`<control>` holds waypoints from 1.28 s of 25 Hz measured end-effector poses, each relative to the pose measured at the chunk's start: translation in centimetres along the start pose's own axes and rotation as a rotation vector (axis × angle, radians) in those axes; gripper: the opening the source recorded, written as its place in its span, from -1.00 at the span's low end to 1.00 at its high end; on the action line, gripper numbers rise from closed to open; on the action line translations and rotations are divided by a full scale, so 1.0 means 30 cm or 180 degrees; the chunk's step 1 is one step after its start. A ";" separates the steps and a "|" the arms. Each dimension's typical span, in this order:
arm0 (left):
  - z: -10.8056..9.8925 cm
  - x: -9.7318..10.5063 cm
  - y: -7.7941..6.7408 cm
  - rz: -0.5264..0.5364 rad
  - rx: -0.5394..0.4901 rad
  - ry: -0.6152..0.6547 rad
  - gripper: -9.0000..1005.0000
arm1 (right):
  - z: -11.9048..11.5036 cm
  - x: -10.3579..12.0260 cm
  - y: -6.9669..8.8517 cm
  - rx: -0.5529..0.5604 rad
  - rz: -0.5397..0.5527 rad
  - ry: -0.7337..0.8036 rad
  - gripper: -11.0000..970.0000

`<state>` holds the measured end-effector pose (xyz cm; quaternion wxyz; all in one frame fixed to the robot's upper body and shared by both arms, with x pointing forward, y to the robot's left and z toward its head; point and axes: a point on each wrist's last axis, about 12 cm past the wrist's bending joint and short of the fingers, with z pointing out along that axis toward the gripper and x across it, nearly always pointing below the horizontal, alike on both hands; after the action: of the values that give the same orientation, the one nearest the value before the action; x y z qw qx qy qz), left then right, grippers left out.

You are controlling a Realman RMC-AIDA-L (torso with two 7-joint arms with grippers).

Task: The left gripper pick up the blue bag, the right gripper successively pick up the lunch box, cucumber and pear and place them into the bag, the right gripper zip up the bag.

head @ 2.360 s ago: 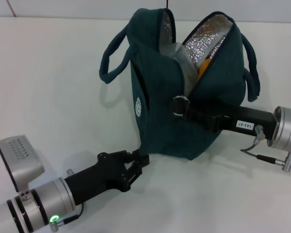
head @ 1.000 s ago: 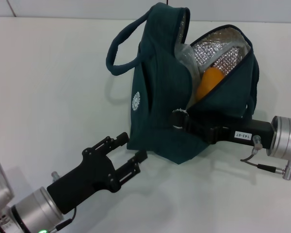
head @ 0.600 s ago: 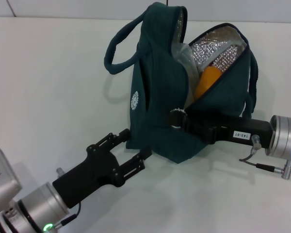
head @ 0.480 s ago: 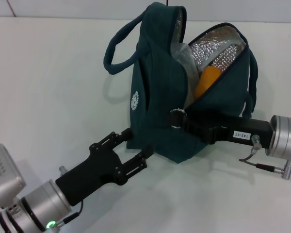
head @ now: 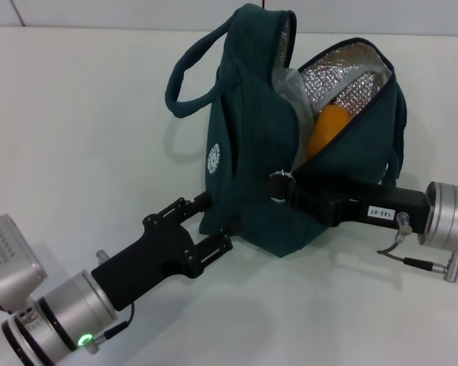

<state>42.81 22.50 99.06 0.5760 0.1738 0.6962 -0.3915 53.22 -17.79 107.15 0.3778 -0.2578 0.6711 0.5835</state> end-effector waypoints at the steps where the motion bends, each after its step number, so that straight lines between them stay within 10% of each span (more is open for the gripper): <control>1: 0.002 0.000 0.001 0.0000 -0.0001 0.0008 0.37 | 0.000 0.000 0.000 0.0000 -0.0001 0.0000 -0.95; 21: 0.028 -0.002 0.012 0.0021 0.0042 0.0127 0.18 | -0.001 -0.002 -0.001 0.0007 -0.0012 -0.0003 -0.95; 32: 0.035 0.003 0.023 0.0055 -0.0001 0.0213 -0.45 | -0.003 -0.001 0.002 -0.0014 0.0011 -0.0008 -0.95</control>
<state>43.99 22.14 98.71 0.5558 0.1928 0.7136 -0.3804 53.16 -17.87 107.22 0.3770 -0.2567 0.6697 0.5860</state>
